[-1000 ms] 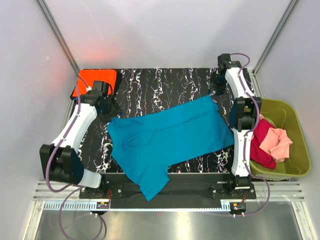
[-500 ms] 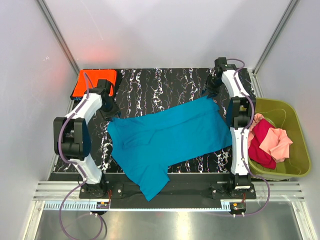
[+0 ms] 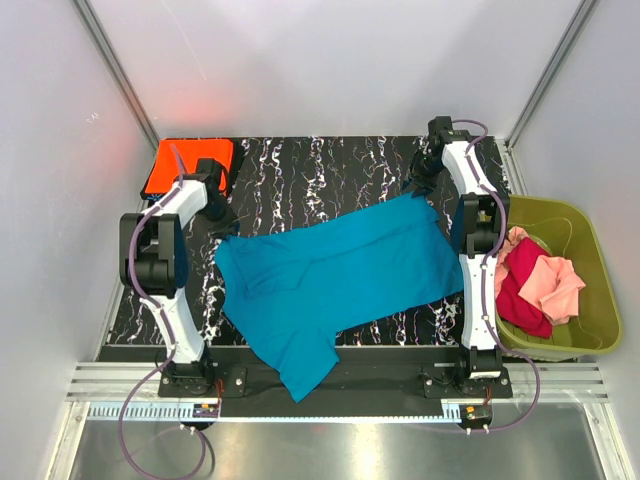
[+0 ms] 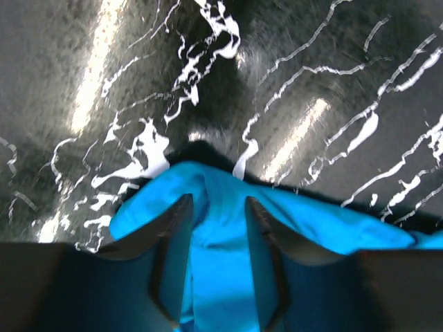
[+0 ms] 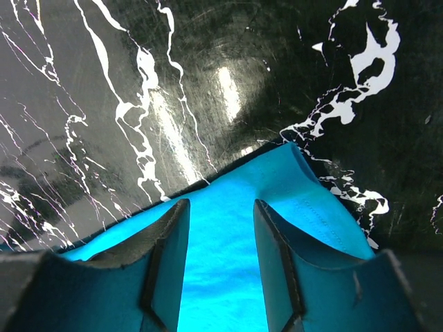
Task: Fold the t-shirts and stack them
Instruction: Fold the tshirt
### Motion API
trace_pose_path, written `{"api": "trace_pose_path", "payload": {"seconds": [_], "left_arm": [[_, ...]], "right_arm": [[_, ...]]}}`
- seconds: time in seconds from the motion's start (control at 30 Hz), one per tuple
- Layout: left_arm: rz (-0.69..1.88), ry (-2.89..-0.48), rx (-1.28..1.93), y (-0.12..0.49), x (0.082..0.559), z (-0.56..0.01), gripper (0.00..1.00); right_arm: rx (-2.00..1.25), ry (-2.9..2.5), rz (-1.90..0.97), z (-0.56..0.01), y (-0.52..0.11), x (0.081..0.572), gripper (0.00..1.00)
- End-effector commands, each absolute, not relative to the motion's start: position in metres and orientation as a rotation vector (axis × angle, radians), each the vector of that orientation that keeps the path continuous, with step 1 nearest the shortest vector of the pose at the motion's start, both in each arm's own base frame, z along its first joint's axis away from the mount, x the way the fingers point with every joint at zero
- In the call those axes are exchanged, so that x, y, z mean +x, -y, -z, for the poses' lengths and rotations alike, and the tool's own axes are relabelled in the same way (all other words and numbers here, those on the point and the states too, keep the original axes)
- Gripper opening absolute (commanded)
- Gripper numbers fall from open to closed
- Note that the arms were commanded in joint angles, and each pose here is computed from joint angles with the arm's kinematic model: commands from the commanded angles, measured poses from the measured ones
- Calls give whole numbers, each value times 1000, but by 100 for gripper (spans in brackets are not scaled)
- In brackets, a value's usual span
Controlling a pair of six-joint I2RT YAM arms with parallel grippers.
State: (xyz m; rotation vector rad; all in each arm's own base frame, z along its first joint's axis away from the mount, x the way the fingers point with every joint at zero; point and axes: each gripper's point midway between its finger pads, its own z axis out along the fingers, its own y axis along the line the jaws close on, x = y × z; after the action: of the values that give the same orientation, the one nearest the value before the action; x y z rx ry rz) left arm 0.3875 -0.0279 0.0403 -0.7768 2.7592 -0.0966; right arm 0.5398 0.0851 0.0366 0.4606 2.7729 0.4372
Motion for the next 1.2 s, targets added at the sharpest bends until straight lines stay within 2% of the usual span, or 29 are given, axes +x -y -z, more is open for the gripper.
{"api": "trace_pose_path", "payload": {"seconds": [0.0,0.1,0.13,0.2,0.6,0.9,0.93,1.0,1.03,1.17], "left_arm": [[170,-2716,-752,31,410,-45,31],[184,-2713,-759,30,412,-41,20],[195,-2706,-760,30,414,-40,10],[202,-2706,-763,31,414,-38,0],[242,-2578,-918,-5,425,-44,0],[206,-2579,-900,-16,444,-46,1],[178,-2586,-902,-19,443,-48,15],[176,-2558,-880,-20,449,-63,31],[171,-2532,-871,-22,448,-77,48],[170,-2489,-838,-20,437,-112,69]], "right_arm": [[453,-2724,-464,-48,-89,552,48],[467,-2721,-459,-46,-86,553,48],[477,-2718,-461,-43,-86,555,48],[490,-2710,-461,-43,-84,558,48],[688,-2654,-451,-9,-45,579,45],[651,-2621,-514,-8,-49,593,45],[648,-2615,-523,-9,-50,595,45],[627,-2578,-557,-26,-53,602,46],[614,-2558,-580,-38,-56,604,47],[597,-2503,-605,-81,-58,605,51]]}}
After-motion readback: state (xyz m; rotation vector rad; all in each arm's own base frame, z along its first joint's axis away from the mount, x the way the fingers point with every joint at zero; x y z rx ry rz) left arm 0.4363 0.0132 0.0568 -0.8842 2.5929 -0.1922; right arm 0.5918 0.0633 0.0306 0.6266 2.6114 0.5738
